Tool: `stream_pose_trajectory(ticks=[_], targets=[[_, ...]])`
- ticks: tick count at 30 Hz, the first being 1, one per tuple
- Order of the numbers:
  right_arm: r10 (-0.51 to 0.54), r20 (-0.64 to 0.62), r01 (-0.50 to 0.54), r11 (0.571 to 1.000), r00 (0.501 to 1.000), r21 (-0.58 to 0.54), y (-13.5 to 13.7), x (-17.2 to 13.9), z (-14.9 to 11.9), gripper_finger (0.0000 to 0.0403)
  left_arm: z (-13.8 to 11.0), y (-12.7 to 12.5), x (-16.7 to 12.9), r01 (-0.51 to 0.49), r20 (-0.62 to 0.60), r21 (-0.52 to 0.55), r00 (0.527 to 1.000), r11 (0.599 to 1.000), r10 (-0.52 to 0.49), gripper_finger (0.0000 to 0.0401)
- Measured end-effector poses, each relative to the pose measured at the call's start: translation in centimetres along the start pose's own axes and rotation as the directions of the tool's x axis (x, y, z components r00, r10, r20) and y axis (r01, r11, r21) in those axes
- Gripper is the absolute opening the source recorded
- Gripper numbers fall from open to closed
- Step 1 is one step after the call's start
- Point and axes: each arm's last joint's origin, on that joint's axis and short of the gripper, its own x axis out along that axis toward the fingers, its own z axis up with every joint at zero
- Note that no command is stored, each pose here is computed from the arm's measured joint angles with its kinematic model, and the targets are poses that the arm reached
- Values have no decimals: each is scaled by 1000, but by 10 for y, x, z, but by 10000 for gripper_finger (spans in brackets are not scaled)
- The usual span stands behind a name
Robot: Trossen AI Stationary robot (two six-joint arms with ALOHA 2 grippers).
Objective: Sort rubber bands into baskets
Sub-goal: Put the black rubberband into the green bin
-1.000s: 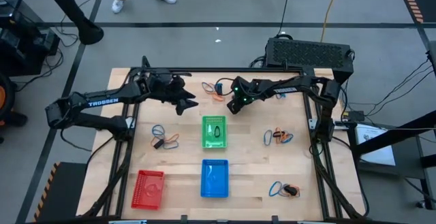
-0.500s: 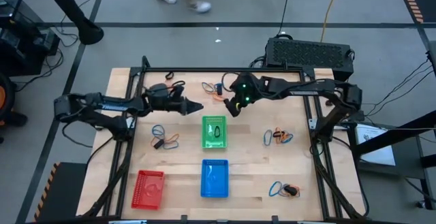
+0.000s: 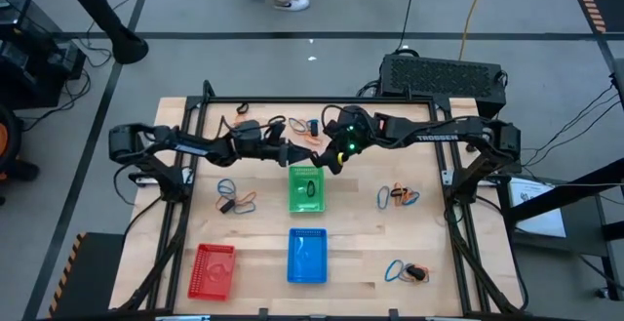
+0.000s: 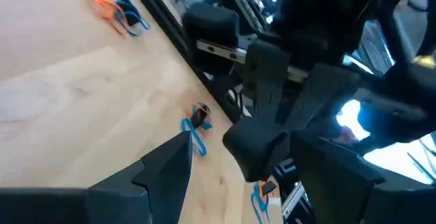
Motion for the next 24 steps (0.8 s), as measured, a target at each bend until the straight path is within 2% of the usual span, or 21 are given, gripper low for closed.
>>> stream_pose_trajectory(ticks=[7, 12, 16, 22, 24], targets=[[12, -15, -12, 1000, 1000, 10, 4, 2, -3, 0, -1, -10, 12, 81, -70, 61, 995, 995, -76, 254], [10, -13, -10, 1000, 1000, 18, 4, 2, -3, 0, -1, -10, 12, 78, -71, 61, 995, 995, -74, 236], [11, -15, -11, 1000, 1000, 18, 4, 2, -3, 1, -2, -10, 12, 71, -78, 57, 995, 996, -66, 174], [6, -20, -6, 1000, 1000, 25, 3, 2, -4, 24, -4, -7, 12, 43, -95, 46, 995, 998, -38, 30], [7, -18, -6, 1000, 1000, 24, 3, 2, -4, 35, -4, -7, 12, 42, -94, 59, 995, 997, -36, 14]])
